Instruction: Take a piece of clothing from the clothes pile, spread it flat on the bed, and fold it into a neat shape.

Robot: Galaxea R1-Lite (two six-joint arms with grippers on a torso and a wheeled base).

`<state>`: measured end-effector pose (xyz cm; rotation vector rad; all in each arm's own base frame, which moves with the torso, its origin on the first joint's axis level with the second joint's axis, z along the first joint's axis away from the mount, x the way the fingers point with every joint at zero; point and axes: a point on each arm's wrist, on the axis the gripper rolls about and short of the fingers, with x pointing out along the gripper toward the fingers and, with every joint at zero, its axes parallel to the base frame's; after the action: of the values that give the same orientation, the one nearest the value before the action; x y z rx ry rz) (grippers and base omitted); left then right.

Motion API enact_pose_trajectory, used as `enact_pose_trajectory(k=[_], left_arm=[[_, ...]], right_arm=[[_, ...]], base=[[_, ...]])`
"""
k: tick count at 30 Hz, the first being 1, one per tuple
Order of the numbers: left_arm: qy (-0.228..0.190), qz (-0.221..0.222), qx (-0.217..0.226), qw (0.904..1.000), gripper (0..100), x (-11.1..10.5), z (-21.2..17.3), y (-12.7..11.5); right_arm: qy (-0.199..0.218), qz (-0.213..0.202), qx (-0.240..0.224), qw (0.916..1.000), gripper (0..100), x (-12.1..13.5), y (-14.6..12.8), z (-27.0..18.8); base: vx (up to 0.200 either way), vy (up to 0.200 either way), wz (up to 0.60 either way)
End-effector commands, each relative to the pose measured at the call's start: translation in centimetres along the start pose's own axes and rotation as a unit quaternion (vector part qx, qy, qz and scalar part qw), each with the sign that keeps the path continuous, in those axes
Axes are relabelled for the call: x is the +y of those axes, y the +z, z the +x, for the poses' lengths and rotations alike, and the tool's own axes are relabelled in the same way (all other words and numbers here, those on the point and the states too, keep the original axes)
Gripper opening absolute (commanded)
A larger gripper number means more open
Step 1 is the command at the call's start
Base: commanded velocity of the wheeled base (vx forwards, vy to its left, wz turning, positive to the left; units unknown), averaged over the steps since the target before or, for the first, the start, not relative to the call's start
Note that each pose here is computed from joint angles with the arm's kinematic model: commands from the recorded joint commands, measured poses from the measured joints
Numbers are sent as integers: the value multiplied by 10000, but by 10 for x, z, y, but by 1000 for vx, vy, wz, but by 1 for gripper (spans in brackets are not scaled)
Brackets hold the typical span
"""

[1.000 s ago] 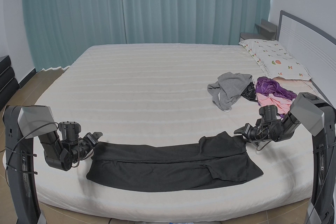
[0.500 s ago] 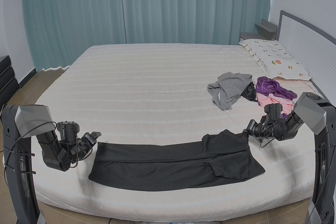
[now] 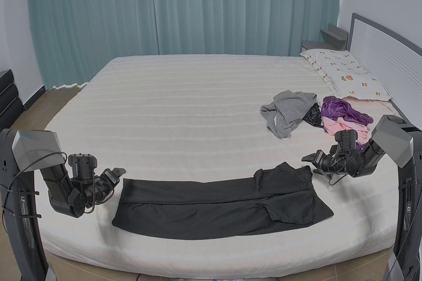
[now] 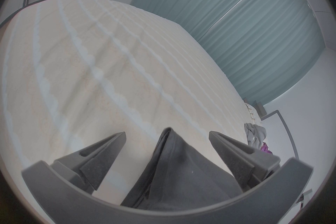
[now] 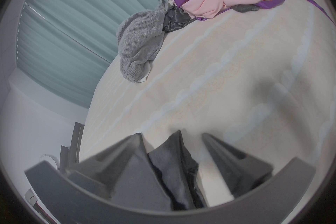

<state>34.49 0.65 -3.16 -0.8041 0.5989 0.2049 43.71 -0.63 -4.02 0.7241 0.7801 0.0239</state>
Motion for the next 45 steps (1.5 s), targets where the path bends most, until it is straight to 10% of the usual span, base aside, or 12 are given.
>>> enact_pose_trajectory(k=[1, 22, 34, 35, 45], left_arm=[[-25, 4, 66, 10000, 100, -4, -23, -2], [516, 167, 835, 9950, 100, 3, -59, -57], [680, 278, 508, 9960, 100, -2, -40, -60], [696, 280, 512, 9959, 0, -2, -41, -60], [1210, 417, 494, 9905, 0, 12, -57, -67]], right_arm=[[83, 4, -89, 9999, 100, 7, 9, -31], [-63, 23, 338, 9994, 100, -6, -43, -108], [-56, -46, 435, 9990, 100, 0, -50, -106], [-59, -53, 446, 9990, 100, 1, -50, -106], [-206, -90, 420, 9989, 100, 1, -53, -105]], base=[[0, 0, 0], [-57, 0, 0], [0, 0, 0], [0, 0, 0], [0, 0, 0]])
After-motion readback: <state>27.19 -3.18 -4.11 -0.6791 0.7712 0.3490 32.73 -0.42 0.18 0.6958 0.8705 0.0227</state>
